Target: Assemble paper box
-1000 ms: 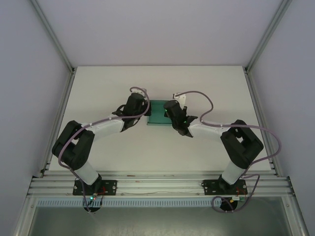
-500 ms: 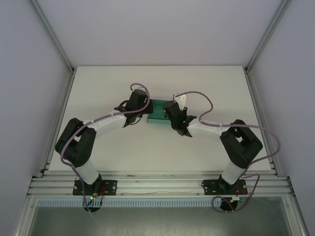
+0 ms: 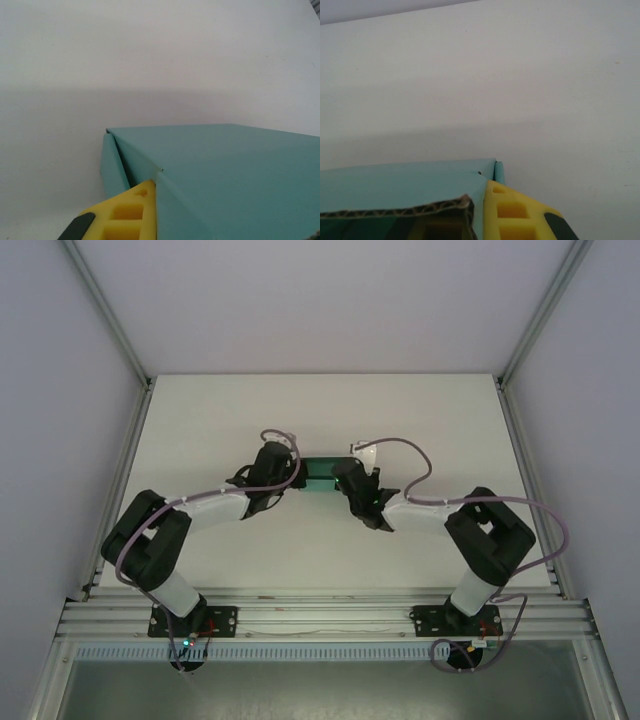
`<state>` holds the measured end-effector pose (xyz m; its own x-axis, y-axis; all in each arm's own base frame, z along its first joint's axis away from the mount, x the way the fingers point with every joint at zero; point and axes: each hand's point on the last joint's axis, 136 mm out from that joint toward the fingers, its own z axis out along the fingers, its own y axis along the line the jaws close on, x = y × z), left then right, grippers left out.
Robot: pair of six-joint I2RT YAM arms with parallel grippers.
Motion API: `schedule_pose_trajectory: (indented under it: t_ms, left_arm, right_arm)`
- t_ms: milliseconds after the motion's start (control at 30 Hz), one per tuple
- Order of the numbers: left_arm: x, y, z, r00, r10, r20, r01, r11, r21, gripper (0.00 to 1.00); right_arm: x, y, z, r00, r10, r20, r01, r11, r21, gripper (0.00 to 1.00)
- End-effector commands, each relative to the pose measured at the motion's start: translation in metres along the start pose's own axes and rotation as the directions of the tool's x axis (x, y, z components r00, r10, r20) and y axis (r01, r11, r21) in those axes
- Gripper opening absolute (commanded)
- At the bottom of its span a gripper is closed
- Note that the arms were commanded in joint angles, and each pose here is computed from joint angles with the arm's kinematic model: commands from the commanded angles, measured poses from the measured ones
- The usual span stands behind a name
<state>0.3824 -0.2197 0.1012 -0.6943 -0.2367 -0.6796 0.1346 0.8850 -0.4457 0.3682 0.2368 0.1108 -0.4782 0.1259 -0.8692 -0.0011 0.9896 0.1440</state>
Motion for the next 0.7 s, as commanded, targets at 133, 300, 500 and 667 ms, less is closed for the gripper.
schedule_pose_trajectory:
  t_ms: [133, 300, 500, 667]
  left_arm:
    - [0.033, -0.028, -0.019, 0.992, 0.053, -0.118, -0.038, 0.991, 0.125, 0.34]
    - [0.035, -0.018, -0.032, 0.991, 0.061, -0.123, -0.051, 0.996, 0.079, 0.65]
    - [0.033, -0.001, -0.056, 0.994, 0.031, -0.106, -0.032, 0.999, -0.009, 0.92]
    - [0.022, 0.003, -0.081, 0.998, -0.002, -0.065, -0.001, 0.999, -0.047, 1.00]
  right_arm:
    - [0.029, 0.014, -0.015, 0.994, -0.101, -0.033, 0.097, 0.991, -0.094, 0.00]
    - [0.042, 0.012, -0.018, 0.980, -0.196, -0.017, 0.194, 0.978, -0.072, 0.00]
    - [0.054, 0.009, -0.018, 0.974, -0.227, -0.022, 0.226, 0.973, -0.048, 0.00]
    - [0.057, 0.011, -0.020, 0.973, -0.230, -0.008, 0.229, 0.972, -0.059, 0.00]
